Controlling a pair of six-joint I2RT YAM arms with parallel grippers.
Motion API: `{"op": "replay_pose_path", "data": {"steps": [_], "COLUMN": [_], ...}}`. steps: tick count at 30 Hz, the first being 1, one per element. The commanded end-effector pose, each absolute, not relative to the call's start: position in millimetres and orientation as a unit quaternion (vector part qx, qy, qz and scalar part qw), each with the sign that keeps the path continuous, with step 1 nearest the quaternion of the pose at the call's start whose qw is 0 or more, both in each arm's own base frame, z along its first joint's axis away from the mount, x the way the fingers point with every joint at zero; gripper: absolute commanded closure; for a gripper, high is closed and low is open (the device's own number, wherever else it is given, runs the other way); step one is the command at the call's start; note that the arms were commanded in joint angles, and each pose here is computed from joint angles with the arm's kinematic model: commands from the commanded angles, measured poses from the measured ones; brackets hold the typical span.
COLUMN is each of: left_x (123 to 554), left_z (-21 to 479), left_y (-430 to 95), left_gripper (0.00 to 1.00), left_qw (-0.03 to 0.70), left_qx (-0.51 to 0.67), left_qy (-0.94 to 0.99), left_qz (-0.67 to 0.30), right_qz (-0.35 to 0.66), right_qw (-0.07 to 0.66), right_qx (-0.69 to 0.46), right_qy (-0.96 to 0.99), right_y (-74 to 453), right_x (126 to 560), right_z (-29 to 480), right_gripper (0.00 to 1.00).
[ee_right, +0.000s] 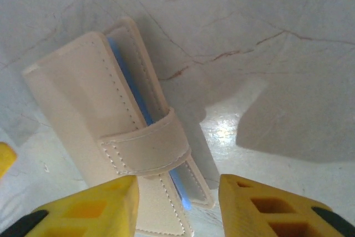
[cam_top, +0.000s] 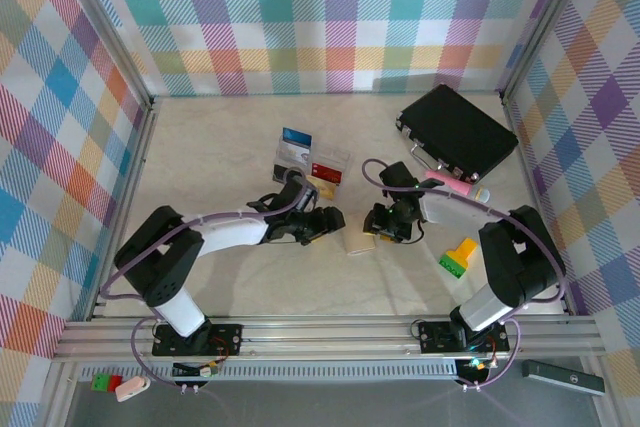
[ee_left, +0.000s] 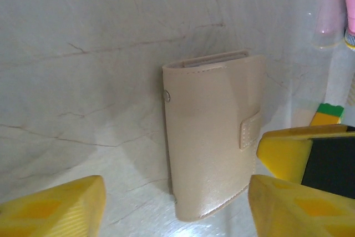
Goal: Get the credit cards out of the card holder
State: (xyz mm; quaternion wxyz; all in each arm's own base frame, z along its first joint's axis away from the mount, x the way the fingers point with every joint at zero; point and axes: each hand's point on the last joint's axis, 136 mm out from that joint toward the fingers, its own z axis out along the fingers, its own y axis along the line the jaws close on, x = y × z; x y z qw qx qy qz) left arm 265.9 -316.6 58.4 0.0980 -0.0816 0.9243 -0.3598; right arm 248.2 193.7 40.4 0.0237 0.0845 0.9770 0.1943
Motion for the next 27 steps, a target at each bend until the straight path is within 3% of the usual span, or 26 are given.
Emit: {"op": "replay_pose_path", "data": {"steps": [1,5,11,18,23,27], "left_x": [273,273,274,274,277,281], "left_z": [68,59,51,56,64,75], "left_y": [-341,-348,-352,-351,-351,-351], "left_gripper": [0.38,0.44,0.44,0.50,0.61,0.76], "left_qw": [0.087,0.069,0.058,0.066,0.079,0.098], "left_qx": [-0.093,-0.097,-0.091,-0.071,-0.056,-0.041], "left_qy": [0.904,0.903,0.908,0.912,0.911,0.912], "left_qz": [-0.408,-0.412,-0.405,-0.399,-0.400,-0.396], "right_qz": [0.196,0.204,0.272,0.269,0.259,0.249], "right_qw": [0.002,-0.013,-0.030,-0.038,-0.027,0.004], "right_qx": [0.073,0.078,0.066,0.068,0.073,0.078], "right_qy": [0.978,0.976,0.960,0.960,0.963,0.965], "right_y": [194,197,220,222,218,213], "right_x": [242,237,236,237,240,250], "right_z": [29,21,23,18,18,33], "right_gripper": [0.66,0.71,0.72,0.73,0.73,0.72]}}
